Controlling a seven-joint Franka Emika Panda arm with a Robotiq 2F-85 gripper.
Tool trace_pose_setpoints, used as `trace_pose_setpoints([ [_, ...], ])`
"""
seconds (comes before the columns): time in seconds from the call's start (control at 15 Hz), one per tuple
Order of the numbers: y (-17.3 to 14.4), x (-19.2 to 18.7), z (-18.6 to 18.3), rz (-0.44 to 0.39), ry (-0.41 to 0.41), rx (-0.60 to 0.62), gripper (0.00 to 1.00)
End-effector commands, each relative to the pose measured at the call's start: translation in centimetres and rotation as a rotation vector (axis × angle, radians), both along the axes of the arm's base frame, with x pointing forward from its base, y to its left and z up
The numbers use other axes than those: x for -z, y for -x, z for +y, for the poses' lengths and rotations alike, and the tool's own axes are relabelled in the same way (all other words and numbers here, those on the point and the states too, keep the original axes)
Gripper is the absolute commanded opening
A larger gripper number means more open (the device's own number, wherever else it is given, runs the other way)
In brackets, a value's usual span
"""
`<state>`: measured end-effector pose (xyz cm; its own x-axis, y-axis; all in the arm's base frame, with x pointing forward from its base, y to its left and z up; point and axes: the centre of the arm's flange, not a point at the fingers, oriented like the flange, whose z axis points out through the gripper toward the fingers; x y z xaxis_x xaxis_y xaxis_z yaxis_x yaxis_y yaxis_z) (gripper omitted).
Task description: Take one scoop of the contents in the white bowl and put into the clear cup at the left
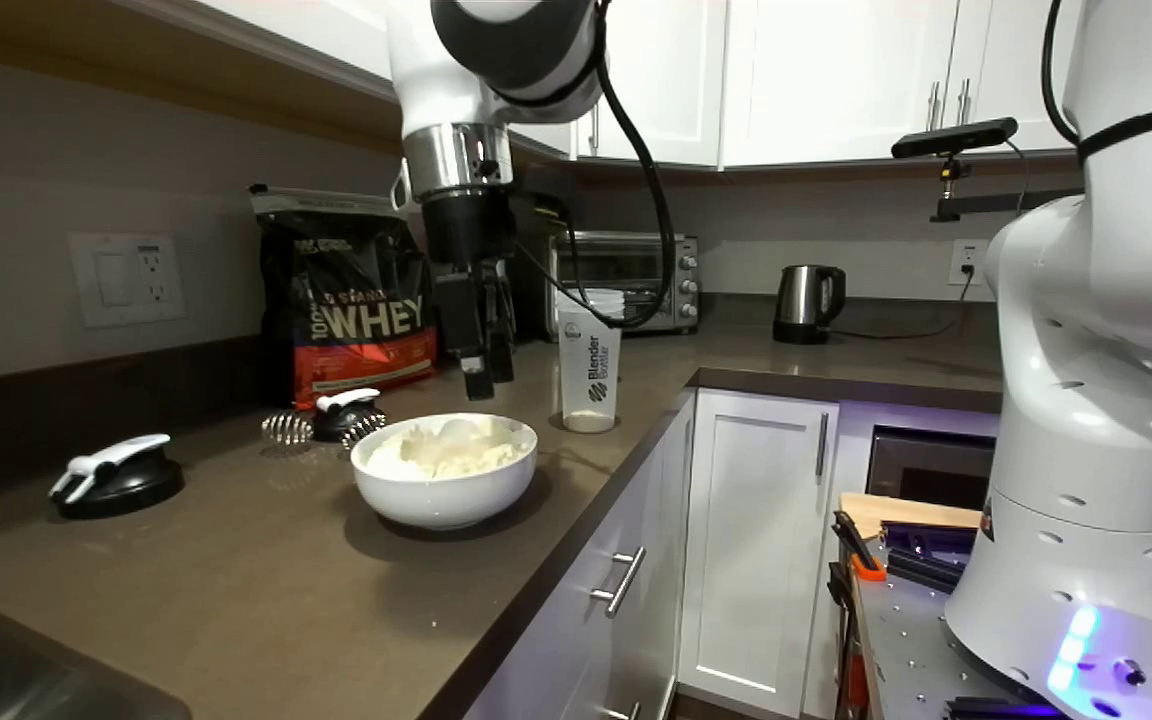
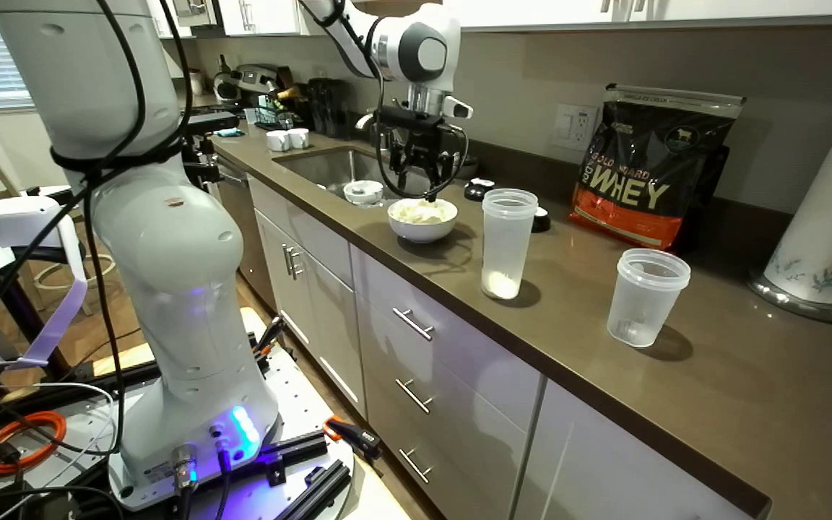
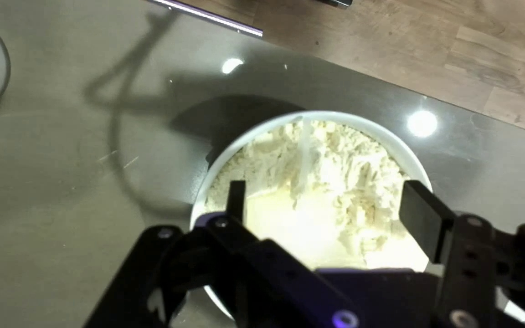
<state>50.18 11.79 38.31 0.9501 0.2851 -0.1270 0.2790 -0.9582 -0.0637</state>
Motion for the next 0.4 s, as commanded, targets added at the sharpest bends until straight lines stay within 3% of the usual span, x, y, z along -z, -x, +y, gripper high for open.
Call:
trace_pose_setpoints([
  [0.0,0.5,-1.9,0.0,-0.02,0.007,-0.048,1.0],
  [0.33,1.1,-3.9,0.6,-0.065,0.002,-0.071,1.0],
])
